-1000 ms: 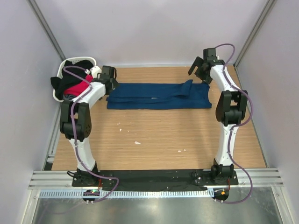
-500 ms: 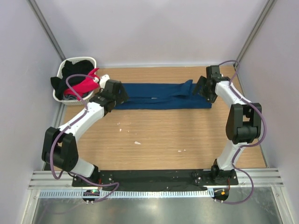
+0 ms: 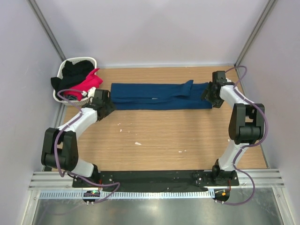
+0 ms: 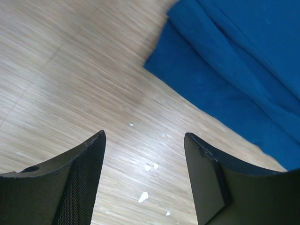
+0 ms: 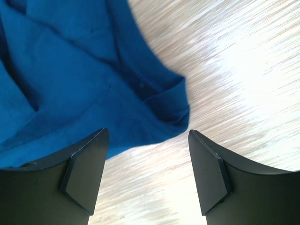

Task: Fold and stack the t-shirts
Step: Fold the tshirt

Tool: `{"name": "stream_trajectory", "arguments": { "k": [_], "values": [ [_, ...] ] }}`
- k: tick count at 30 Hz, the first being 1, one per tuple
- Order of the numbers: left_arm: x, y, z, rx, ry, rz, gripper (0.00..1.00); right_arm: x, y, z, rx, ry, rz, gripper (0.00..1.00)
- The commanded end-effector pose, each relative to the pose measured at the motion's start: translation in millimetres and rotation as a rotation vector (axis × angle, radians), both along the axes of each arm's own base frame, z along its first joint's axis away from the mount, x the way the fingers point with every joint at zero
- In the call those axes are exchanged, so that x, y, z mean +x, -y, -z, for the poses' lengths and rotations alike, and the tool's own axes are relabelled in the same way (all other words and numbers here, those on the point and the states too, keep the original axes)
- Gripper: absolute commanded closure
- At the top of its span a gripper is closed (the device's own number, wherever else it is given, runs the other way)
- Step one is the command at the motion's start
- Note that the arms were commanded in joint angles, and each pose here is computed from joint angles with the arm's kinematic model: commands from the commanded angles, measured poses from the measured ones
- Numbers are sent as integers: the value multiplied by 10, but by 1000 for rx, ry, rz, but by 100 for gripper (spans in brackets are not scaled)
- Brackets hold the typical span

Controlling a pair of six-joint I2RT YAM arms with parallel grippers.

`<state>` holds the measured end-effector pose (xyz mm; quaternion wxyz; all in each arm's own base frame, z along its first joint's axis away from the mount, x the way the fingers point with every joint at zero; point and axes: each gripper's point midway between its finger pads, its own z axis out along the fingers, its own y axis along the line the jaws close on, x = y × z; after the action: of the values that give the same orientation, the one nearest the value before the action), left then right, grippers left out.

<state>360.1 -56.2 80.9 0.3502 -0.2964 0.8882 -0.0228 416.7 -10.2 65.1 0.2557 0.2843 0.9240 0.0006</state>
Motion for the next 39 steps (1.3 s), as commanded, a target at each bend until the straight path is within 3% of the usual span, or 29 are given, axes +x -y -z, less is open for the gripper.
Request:
{"name": "stream_trajectory", "arguments": {
  "k": [1,14,28,36,39],
  "values": [
    [195,-33,-15,-93,73,-24,32,114,117,-222,-24,91,37,26],
    [633,-191,202,-67,83,-69,43,-42,290,-52,-11,65,94,33],
    [736,-261,398,-44,70,-79,55,-84,236,96,32,60,93,39],
    [664,-316,612,-16,20,-96,92,-138,265,198,21,45,120,47],
    [635,-321,629,-10,13,-90,100,-121,302,176,8,58,133,61]
  ]
}}
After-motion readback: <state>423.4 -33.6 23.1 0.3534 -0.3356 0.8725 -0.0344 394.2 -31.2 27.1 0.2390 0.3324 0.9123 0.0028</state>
